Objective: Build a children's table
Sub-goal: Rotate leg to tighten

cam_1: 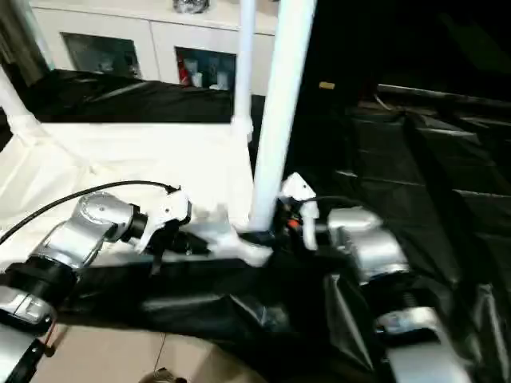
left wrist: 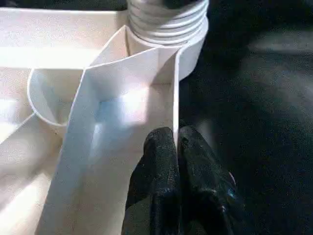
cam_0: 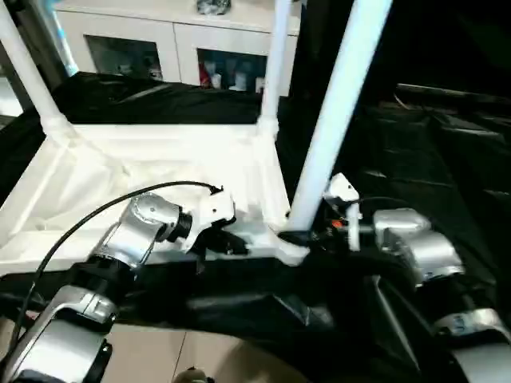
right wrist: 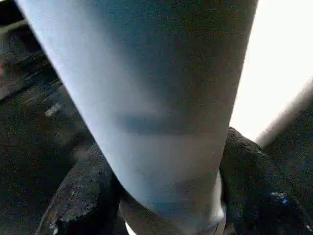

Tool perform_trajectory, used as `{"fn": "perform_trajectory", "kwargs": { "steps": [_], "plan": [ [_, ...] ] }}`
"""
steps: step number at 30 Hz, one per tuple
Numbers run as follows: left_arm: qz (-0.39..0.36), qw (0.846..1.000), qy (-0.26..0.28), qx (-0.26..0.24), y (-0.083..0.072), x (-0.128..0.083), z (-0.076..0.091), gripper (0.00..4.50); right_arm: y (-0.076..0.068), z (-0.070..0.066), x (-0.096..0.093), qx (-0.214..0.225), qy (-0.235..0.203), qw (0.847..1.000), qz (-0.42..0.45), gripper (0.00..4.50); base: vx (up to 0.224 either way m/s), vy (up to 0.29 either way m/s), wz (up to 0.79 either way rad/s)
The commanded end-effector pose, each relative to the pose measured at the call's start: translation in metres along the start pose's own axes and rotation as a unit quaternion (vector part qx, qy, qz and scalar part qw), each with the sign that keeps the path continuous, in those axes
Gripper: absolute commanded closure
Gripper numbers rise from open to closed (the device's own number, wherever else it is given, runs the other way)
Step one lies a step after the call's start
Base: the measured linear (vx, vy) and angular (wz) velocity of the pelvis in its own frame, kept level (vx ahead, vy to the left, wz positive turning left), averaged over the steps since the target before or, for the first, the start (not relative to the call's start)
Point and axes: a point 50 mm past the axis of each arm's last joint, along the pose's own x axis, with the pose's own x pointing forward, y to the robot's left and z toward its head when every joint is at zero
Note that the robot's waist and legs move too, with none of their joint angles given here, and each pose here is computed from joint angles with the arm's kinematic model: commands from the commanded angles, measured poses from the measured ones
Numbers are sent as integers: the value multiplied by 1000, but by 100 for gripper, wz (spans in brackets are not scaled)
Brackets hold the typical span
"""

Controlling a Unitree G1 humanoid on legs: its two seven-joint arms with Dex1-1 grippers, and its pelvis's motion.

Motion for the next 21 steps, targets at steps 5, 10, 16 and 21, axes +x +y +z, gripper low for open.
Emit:
{"fn": "perform_trajectory", "kwargs": {
  "steps": [5, 10, 16, 21],
  "plan": [
    [43, 996, -81, 9, 2, 35, 61, 450, -4, -50, 22, 153, 52, 973, -165, 207, 0, 0, 0],
    [84, 993, -80, -25, 0, 58, 74, 450, 4, -44, 44, 197, 34, 958, -205, 207, 0, 0, 0],
    [115, 992, -57, -15, 3, 63, 73, 450, 14, -43, 59, 186, 45, 960, -206, 208, 0, 0, 0],
    [125, 991, -50, -10, 8, 60, 71, 450, 16, -42, 62, 173, 52, 962, -204, 208, 0, 0, 0]
  ]
}}
